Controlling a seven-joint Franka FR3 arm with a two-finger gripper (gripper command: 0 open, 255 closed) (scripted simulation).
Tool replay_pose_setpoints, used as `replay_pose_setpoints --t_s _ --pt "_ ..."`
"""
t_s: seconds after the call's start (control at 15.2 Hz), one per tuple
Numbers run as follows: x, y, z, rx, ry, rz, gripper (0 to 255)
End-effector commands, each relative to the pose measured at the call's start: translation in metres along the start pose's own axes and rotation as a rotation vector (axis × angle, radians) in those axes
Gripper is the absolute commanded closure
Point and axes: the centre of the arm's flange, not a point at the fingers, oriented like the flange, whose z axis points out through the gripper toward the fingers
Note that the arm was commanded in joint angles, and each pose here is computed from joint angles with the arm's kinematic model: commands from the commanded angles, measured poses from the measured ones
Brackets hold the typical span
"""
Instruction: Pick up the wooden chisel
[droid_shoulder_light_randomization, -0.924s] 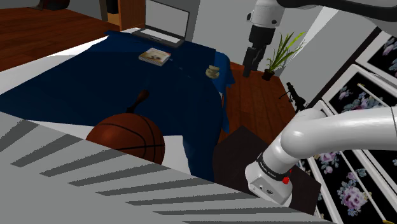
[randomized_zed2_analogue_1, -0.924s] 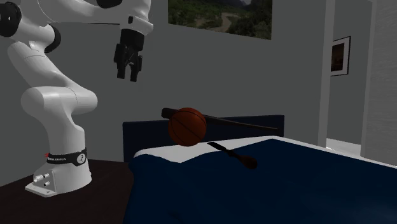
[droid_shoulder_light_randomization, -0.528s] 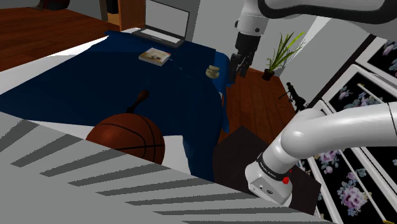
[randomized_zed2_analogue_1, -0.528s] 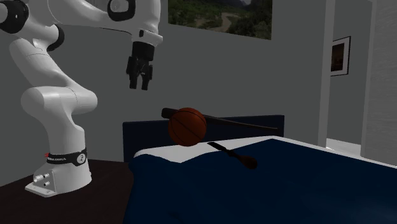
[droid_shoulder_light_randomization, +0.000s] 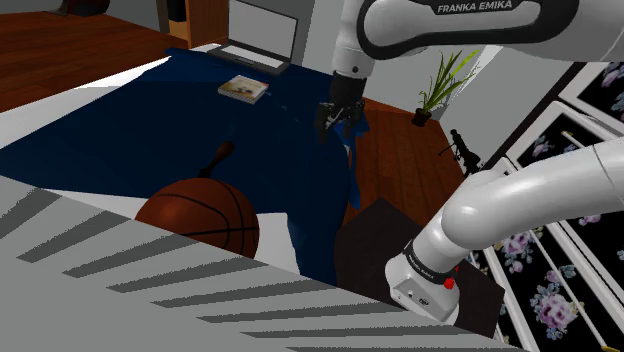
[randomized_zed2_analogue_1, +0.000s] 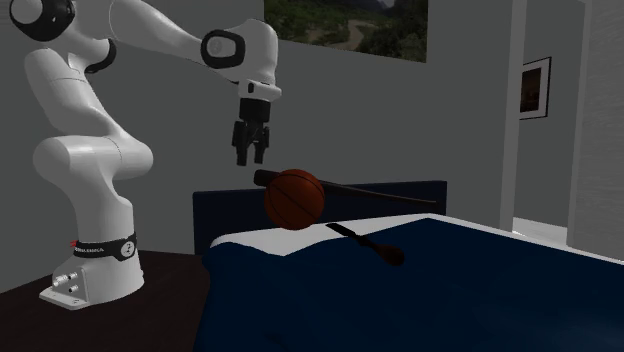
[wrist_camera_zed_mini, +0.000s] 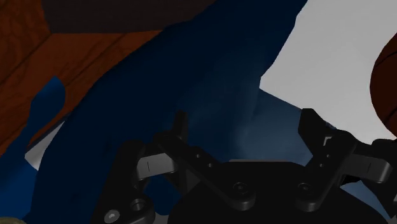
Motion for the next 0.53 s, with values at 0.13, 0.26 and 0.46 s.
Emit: replay_pose_setpoints --t_s 0.13,0.26,0.46 --pt "0.03 -0.035 0.027 0.021 0.014 0.068 0" --pt "0.046 -0.049 0.039 0.031 0.02 0.101 0" --pt "0.071 -0.07 0.058 0.046 0.03 0.151 0"
